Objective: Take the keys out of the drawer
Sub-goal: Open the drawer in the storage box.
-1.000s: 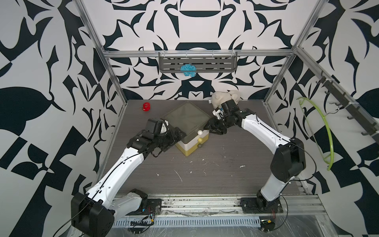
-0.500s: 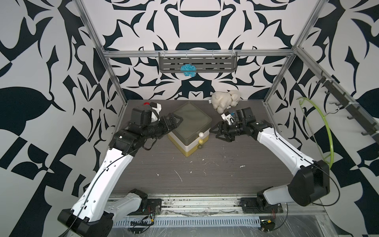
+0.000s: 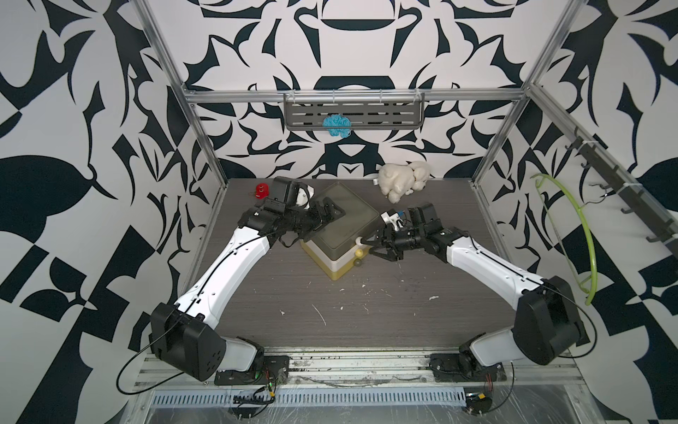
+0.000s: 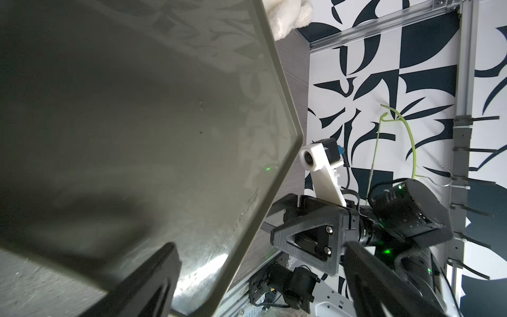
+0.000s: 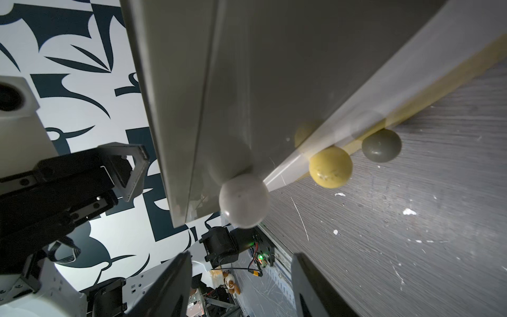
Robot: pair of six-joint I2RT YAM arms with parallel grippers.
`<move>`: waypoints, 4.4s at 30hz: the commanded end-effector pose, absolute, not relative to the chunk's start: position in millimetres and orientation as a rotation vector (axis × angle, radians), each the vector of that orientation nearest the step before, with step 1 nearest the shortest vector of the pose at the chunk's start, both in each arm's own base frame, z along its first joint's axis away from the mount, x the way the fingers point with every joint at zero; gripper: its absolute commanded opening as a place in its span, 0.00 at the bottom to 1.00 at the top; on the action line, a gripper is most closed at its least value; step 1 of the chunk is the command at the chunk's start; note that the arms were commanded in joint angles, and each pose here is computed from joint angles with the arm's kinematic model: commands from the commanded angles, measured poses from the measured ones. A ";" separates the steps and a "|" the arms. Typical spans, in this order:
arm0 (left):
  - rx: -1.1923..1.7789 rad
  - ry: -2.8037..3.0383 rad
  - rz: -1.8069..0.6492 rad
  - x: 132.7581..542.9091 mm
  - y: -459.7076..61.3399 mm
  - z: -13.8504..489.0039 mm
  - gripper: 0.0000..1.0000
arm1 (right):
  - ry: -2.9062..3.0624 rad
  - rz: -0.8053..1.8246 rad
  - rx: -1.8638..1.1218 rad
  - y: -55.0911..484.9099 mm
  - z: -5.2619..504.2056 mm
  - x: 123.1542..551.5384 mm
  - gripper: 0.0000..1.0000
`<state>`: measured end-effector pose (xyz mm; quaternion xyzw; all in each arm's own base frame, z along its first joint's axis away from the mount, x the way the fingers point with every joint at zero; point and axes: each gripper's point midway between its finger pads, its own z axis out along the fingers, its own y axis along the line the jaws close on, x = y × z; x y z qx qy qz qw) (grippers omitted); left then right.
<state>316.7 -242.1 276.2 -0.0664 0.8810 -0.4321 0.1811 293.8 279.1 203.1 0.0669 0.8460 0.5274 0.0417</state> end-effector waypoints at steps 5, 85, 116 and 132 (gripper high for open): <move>-0.181 2.512 -1.265 314.2 -246.2 259.1 0.99 | 2.508 1.654 0.186 291.1 215.5 308.1 0.58; -0.191 2.591 -1.264 311.0 -248.7 233.6 0.99 | 2.505 1.460 0.369 181.7 172.9 198.4 0.23; -0.190 2.585 -1.274 303.2 -246.9 231.6 0.99 | 2.542 1.356 0.373 170.7 162.6 195.1 0.56; -0.142 2.537 -1.269 303.4 -245.7 246.1 0.99 | 2.481 1.188 0.228 160.2 293.0 195.6 0.52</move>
